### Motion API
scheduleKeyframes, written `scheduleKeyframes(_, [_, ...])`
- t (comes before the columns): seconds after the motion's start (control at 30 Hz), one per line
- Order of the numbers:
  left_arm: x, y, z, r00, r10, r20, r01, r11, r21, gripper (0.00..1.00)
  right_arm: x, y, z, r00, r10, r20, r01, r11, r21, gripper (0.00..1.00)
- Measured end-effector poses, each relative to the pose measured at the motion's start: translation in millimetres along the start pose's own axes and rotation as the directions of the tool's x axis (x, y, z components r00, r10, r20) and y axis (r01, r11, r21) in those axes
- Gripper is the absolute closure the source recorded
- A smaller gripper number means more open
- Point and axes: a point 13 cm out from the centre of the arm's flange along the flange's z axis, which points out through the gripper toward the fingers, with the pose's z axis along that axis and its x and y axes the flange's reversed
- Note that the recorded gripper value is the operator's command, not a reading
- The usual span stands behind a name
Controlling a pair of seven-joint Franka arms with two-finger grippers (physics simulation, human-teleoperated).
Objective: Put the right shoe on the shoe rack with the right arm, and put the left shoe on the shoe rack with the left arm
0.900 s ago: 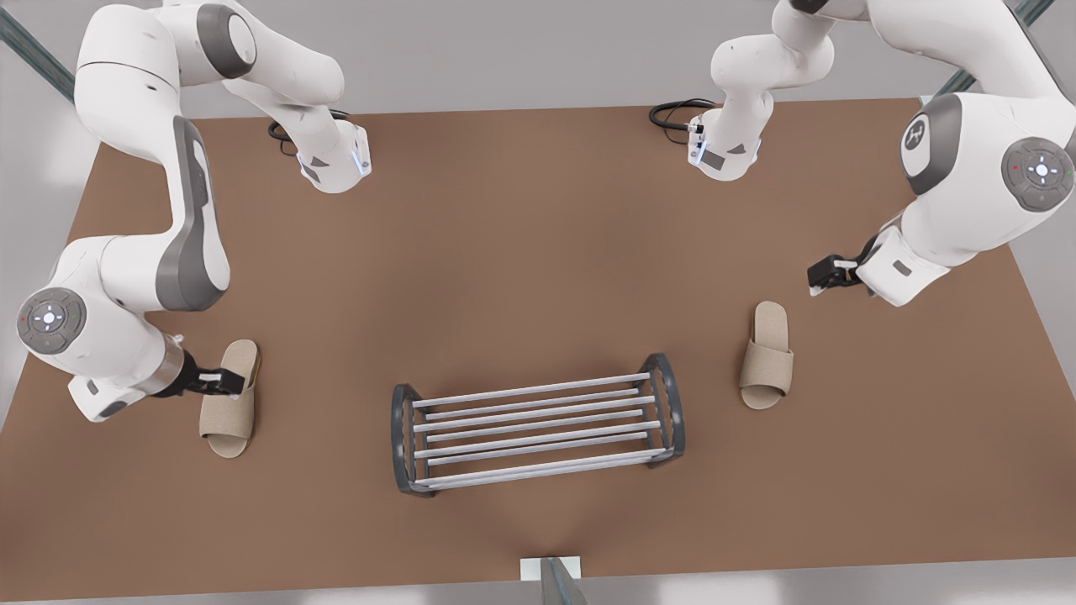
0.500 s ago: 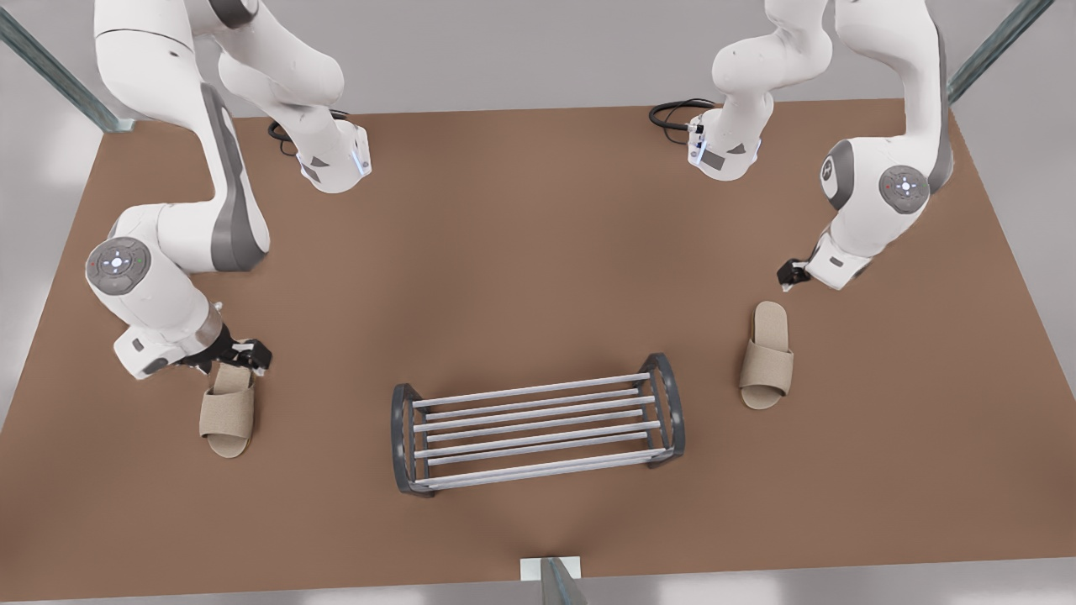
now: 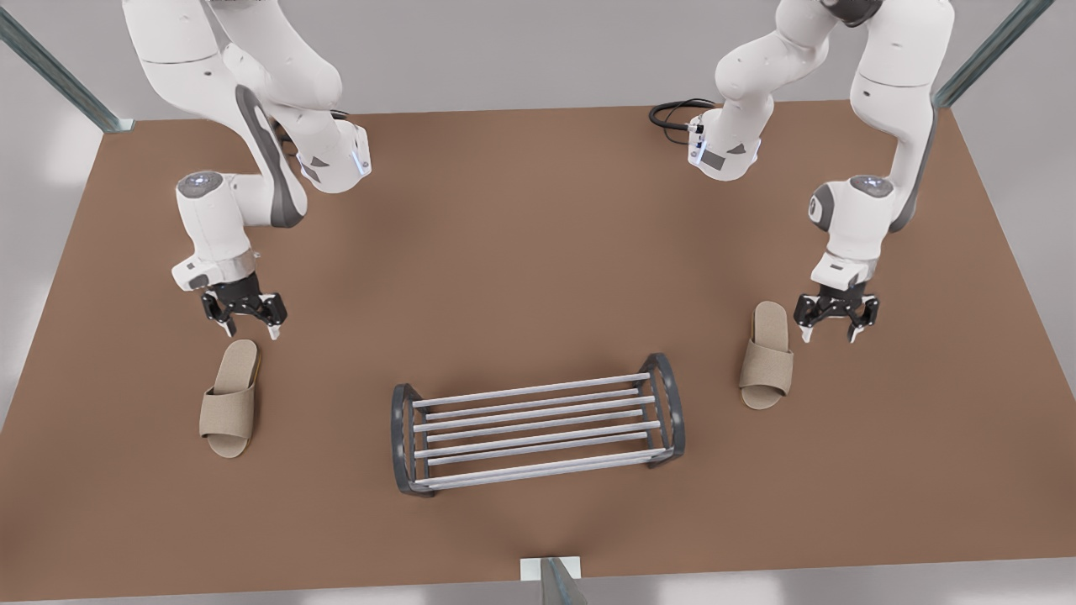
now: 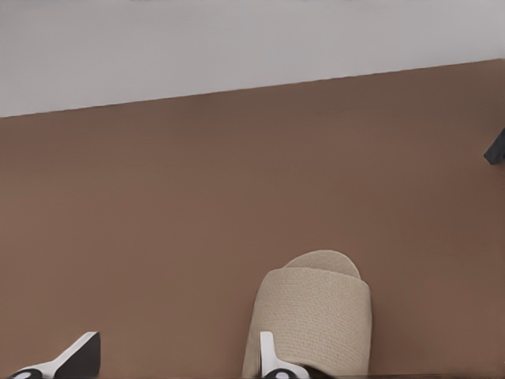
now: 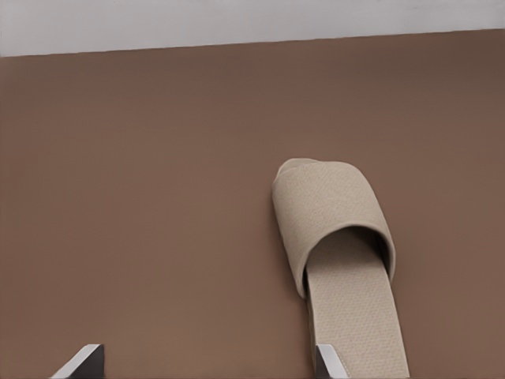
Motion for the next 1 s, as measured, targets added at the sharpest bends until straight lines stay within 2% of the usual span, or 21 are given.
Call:
scheduleKeyframes(0.13, [14, -4, 13, 0.998, 0.062, 0.006, -0.062, 0.997, 0.040, 0.02, -44, -13, 4, 0.992, 0.006, 0.128, -0.005, 1.000, -0.010, 0.00])
scheduleKeyframes(0.27, [21, -22, 26, 0.998, 0.067, 0.016, -0.068, 0.992, 0.107, 0.02, -54, -28, 24, 0.987, 0.013, 0.161, -0.011, 1.000, -0.014, 0.00])
scheduleKeyframes(0.4, [33, -27, 35, 0.998, 0.061, 0.005, -0.061, 0.989, 0.132, 0.02, -43, -123, 29, 0.986, 0.019, 0.167, -0.031, 0.997, 0.068, 0.00])
scheduleKeyframes(0.7, [68, -28, 57, 0.998, 0.043, -0.038, -0.036, 0.983, 0.178, 0.02, -37, -132, 59, 0.977, -0.146, 0.154, 0.140, 0.989, 0.053, 0.00])
scheduleKeyframes(1.0, [49, -15, 66, 0.998, 0.066, 0.002, -0.066, 0.982, 0.175, 0.02, -33, -131, 70, 0.964, -0.221, 0.147, 0.217, 0.975, 0.045, 0.00])
